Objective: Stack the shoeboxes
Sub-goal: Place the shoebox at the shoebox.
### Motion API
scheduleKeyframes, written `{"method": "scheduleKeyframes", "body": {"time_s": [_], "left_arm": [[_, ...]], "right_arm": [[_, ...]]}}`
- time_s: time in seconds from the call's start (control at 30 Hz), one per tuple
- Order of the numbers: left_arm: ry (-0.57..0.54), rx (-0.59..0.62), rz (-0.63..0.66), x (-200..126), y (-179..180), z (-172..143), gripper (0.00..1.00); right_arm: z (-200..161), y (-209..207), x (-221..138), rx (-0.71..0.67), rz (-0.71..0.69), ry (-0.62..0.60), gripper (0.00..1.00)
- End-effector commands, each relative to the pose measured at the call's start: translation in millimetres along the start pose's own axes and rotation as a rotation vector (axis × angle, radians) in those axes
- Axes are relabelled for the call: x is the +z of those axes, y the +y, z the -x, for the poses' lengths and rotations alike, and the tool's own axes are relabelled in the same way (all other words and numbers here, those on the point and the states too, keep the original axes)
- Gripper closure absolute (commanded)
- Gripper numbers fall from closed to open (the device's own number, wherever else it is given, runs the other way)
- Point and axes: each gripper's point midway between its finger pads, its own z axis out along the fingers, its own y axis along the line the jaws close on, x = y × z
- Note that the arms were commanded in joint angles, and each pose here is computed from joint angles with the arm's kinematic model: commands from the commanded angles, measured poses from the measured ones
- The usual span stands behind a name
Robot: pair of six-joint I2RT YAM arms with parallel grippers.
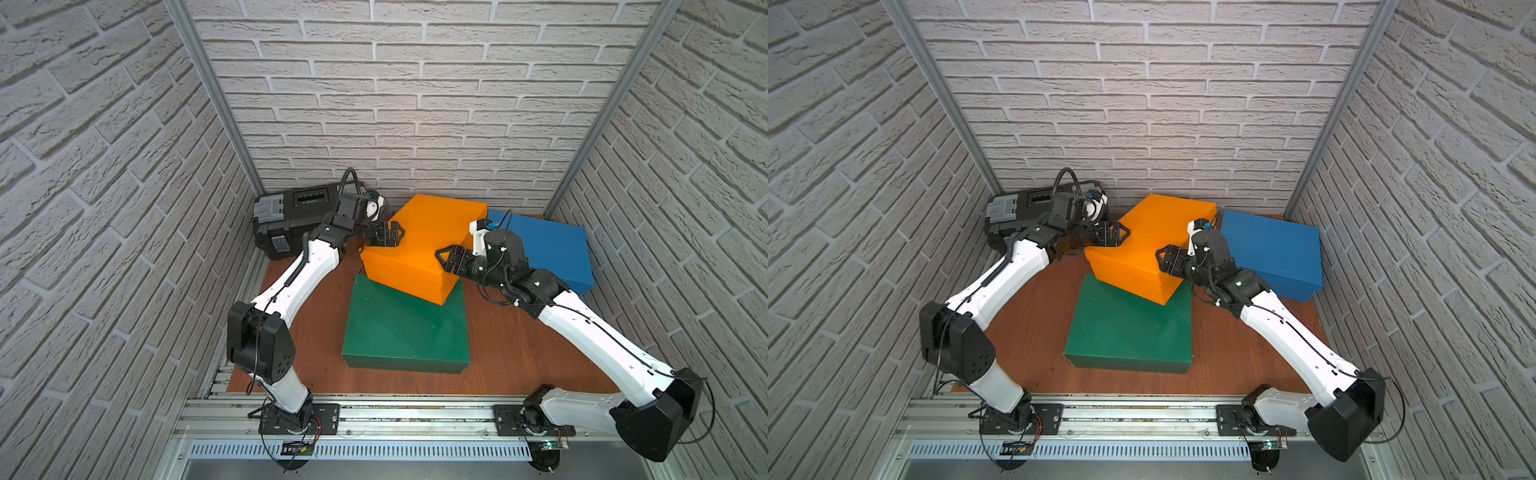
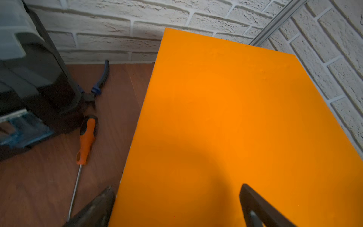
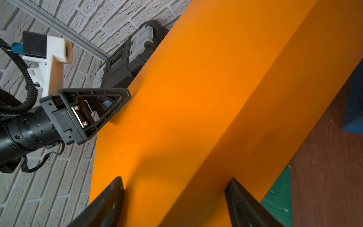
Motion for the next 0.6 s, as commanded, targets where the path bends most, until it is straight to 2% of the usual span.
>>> {"method": "scheduleKeyframes", "body": {"time_s": [0.0,0.27,0.57], "left_arm": [[-0.092,0.028,-0.129,-19.8,-40.6,9.2,0.02],[-0.096,0.046,-0.101,-39.3,-38.5,-10.8,0.02],[-0.026,0.080,-0.021,-33.8,-13.7,-35.2,0.02]], "right_arm": [[-17.7,26.4,-9.6,-0.040,0.098,0.011,0.20],[-58.2,21.5,-20.7,-0.078,0.063,0.049,0.20],[-77.2,-10.2,-21.5,-0.094,-0.043,0.066,0.14]]}}
